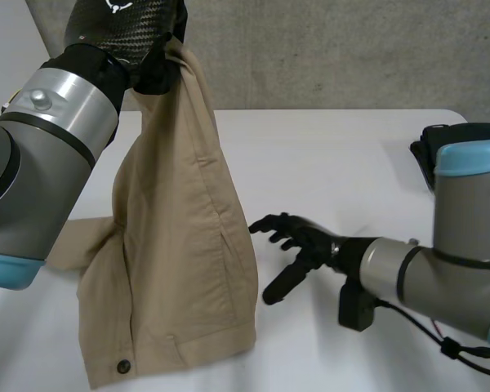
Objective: Fold the laundry.
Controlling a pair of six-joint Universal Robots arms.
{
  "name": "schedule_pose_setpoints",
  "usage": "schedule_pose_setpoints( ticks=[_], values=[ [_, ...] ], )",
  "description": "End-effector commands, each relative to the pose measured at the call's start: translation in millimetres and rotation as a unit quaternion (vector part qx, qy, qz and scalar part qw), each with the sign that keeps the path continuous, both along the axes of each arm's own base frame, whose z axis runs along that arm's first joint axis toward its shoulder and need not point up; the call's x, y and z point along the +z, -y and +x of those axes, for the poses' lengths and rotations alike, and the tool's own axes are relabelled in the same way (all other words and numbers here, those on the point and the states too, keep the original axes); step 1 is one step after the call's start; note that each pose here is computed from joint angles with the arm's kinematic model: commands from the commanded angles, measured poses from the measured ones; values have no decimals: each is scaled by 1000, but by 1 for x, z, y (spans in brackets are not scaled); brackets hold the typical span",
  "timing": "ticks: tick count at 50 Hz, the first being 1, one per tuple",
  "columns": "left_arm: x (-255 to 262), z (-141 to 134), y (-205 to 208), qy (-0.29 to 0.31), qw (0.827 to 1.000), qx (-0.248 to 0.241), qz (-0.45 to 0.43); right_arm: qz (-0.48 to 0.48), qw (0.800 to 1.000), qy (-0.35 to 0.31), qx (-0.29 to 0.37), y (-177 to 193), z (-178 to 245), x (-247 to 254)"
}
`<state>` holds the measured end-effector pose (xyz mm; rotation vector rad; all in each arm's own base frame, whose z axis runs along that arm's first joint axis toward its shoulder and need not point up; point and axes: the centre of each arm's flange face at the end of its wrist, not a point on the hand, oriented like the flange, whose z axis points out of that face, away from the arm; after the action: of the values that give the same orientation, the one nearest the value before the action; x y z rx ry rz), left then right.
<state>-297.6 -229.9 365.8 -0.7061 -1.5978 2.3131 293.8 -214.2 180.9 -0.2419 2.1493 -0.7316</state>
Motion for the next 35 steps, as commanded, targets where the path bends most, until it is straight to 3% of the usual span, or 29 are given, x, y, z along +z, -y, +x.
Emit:
schedule_pose_setpoints(
  ticks=[1,12,17,18,21,24,25,26,29,35],
  values=[
    [0,0,-1,0,1000,-1,0,31,999,29,33,-26,29,-8],
    [3,1,-4,-2,1000,-2,-2,14,998,55,13,-15,47,-20],
    [12,3,-10,-9,1000,-4,-13,-132,990,51,-4,14,39,26],
    [21,7,-14,-15,1000,-2,-25,-208,977,41,-5,26,29,55],
    [34,12,-20,-25,999,-1,-41,-322,947,-4,-6,36,6,99],
    [49,18,-28,-38,997,-1,-61,-434,898,-70,5,28,-14,150],
    [53,19,-31,-41,997,-1,-67,-484,870,-94,3,24,-20,175],
    [62,23,-36,-48,996,0,-79,-503,859,-99,3,20,-21,187],
    [77,30,-47,-62,993,1,-100,-538,836,-107,-7,14,-25,216],
    [105,47,-73,-87,986,3,-140,-565,817,-115,-14,-4,-35,249]
  ],
)
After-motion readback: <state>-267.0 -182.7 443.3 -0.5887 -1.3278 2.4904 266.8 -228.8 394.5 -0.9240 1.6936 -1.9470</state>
